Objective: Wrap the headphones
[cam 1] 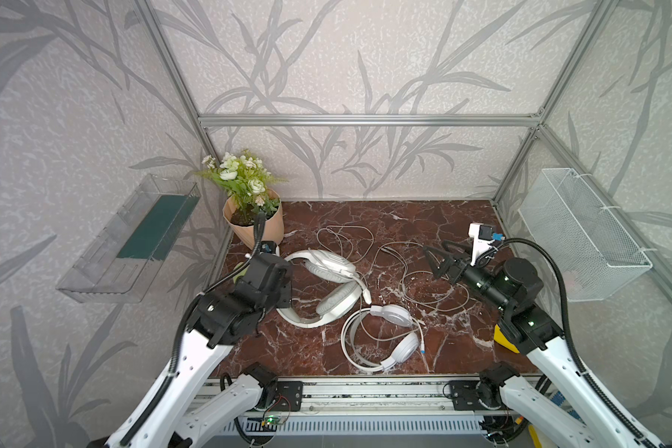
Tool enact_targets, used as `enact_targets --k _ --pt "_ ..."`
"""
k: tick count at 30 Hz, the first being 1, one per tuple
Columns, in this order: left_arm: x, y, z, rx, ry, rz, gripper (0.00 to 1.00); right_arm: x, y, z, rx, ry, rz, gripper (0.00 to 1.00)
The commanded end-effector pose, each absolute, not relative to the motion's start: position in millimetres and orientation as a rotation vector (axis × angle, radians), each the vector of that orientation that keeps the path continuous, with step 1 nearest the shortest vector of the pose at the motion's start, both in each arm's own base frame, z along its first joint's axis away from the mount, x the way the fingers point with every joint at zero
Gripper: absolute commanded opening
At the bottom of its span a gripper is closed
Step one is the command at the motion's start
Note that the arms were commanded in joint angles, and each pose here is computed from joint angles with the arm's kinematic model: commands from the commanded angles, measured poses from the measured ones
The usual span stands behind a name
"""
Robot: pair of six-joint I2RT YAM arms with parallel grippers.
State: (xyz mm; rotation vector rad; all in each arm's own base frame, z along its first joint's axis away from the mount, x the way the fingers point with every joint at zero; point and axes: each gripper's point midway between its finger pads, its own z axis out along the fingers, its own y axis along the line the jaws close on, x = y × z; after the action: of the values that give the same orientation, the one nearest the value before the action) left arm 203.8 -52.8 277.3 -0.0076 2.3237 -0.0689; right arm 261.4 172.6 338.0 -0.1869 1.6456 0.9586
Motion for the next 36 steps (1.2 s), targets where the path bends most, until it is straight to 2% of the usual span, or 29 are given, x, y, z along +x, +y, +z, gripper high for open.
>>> enact_targets --k 1,6,13,25,31,36 --pt "198 -84 331 0.198 2.119 -0.302 0.0 250 193 336 -0.348 1.542 0.979 0.99" --pt "192 -98 329 0.303 2.221 -0.345 0.0 243 225 334 -0.511 1.468 1.054 0.99" --pt "182 -103 350 0.286 2.221 -0.428 0.0 212 288 321 -0.792 1.333 0.989 0.97" --pt "176 -116 380 0.244 2.233 -0.561 0.0 234 351 300 -0.792 1.276 1.036 0.98" --pt "183 -114 386 0.204 2.239 -0.539 0.0 254 379 269 -0.785 1.305 1.034 0.97" --pt "189 -106 390 0.158 2.247 -0.482 0.0 256 393 244 -0.758 1.279 1.133 0.94"
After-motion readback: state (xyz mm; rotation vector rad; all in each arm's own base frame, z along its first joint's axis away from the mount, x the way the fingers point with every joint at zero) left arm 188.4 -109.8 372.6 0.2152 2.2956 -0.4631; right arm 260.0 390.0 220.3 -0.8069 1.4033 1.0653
